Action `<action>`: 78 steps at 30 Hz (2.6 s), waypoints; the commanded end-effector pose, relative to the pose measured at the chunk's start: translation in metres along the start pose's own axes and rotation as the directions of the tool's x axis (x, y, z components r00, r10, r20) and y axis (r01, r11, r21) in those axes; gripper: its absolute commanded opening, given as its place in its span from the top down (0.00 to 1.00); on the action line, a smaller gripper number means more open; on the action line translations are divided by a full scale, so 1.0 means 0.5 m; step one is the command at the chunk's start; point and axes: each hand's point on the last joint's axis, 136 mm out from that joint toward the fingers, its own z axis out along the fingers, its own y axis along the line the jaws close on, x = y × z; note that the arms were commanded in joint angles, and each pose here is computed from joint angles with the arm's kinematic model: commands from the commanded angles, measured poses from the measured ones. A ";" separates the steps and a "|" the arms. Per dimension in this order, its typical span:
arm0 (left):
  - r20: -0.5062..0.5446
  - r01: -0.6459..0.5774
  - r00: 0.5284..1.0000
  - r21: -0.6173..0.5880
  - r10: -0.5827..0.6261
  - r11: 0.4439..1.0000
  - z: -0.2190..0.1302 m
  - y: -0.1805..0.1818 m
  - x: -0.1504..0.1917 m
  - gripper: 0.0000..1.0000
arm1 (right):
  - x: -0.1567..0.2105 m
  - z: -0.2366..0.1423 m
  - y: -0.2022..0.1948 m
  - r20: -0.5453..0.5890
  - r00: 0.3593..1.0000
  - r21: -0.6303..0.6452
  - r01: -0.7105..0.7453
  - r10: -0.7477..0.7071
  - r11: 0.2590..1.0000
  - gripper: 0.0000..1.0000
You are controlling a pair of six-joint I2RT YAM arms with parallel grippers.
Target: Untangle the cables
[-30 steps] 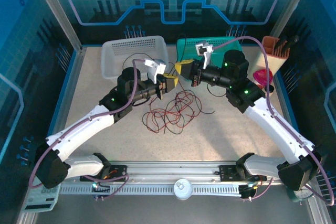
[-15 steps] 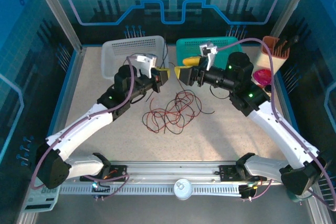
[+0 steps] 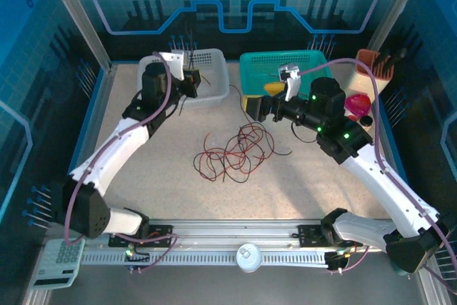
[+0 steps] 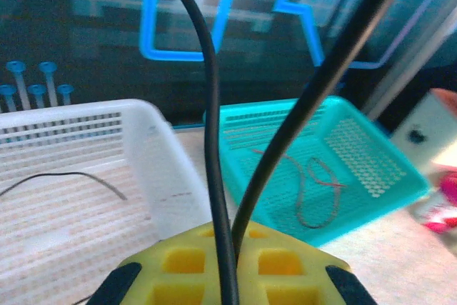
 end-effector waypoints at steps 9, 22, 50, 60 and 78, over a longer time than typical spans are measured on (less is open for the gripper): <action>-0.265 -0.220 0.957 -0.388 0.120 0.895 0.157 0.231 0.049 1.00 | 0.072 0.034 -0.054 -0.090 0.995 0.140 -0.031 0.044 0.990 0.00; -0.509 -0.532 0.820 -0.511 0.261 0.675 0.244 0.367 0.112 1.00 | 0.114 0.117 -0.039 -0.156 0.981 0.035 -0.108 0.112 0.993 0.00; -0.675 -0.747 0.635 -0.414 0.375 0.520 0.313 0.418 0.202 0.52 | 0.112 0.094 -0.042 -0.141 0.983 0.056 -0.111 0.118 0.992 0.00; -0.643 -0.703 0.678 -0.425 0.356 0.570 0.311 0.400 0.182 0.20 | 0.111 0.096 -0.041 -0.141 0.983 0.054 -0.113 0.119 0.992 0.00; -0.378 -0.267 0.922 -0.453 0.088 0.851 0.279 0.318 0.070 0.36 | 0.110 0.109 -0.041 -0.143 0.982 0.039 -0.123 0.127 0.992 0.00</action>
